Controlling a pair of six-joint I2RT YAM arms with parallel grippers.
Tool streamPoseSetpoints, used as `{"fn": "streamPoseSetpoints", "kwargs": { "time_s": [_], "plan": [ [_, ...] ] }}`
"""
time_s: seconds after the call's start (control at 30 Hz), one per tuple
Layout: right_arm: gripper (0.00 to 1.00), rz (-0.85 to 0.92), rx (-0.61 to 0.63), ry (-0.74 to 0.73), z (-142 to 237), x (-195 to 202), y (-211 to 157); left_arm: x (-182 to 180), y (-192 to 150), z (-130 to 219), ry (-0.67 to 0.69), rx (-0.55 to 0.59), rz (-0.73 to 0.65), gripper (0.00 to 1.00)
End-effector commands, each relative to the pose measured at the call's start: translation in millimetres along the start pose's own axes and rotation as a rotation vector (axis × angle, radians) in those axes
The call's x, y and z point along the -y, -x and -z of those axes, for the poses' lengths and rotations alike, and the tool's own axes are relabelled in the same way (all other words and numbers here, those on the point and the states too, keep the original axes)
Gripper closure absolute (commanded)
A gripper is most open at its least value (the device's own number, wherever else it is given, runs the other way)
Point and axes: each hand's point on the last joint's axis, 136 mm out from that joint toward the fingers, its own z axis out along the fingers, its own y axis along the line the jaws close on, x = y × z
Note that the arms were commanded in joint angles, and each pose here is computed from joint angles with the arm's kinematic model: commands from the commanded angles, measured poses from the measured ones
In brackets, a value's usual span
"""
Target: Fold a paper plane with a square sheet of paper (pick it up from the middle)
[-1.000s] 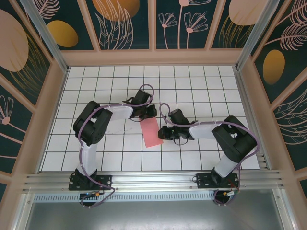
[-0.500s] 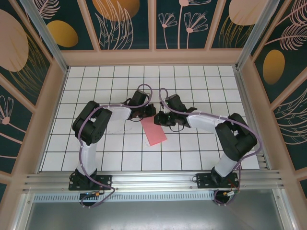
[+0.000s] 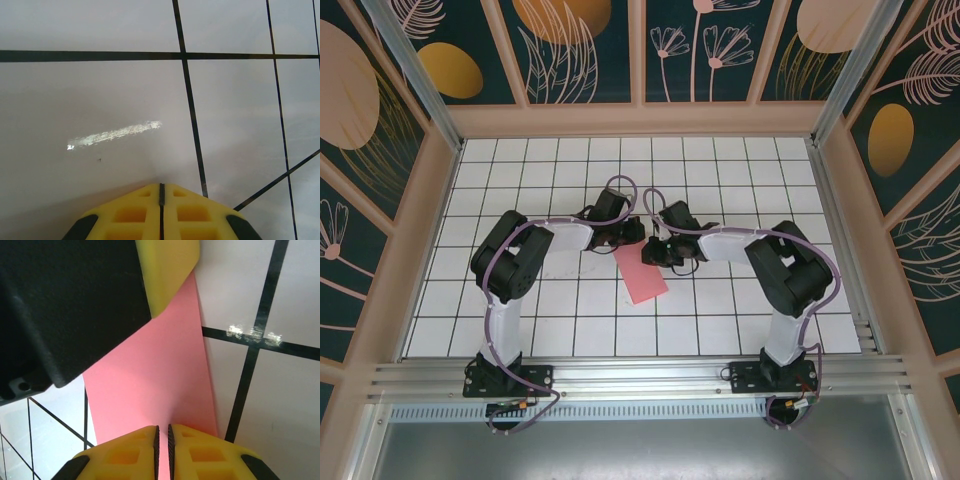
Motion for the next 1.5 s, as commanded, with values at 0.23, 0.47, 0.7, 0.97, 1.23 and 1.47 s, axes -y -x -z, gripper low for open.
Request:
{"fn": "streamPoseSetpoints", "kwargs": {
  "time_s": [0.23,0.47,0.7,0.97,1.23,1.47],
  "plan": [
    [0.83,-0.044,-0.142,-0.040,16,26,-76,-51,-18,-6,0.162,-0.029,0.033,0.92],
    [0.83,-0.116,-0.197,-0.089,33,47,-129,-50,-17,-7,0.159,-0.024,0.035,0.91],
    [0.81,-0.069,-0.053,-0.068,58,25,-96,-20,4,7,0.075,0.015,0.036,0.86],
    [0.67,0.008,0.159,-0.182,75,-1,-26,38,59,80,-0.030,0.206,0.031,0.58],
    [0.56,0.028,0.096,-0.297,36,-4,-27,-10,48,137,0.074,0.311,0.127,0.31],
    [0.51,-0.040,0.008,-0.380,10,6,-64,-57,20,153,0.174,0.338,0.173,0.09]
  ]
}}
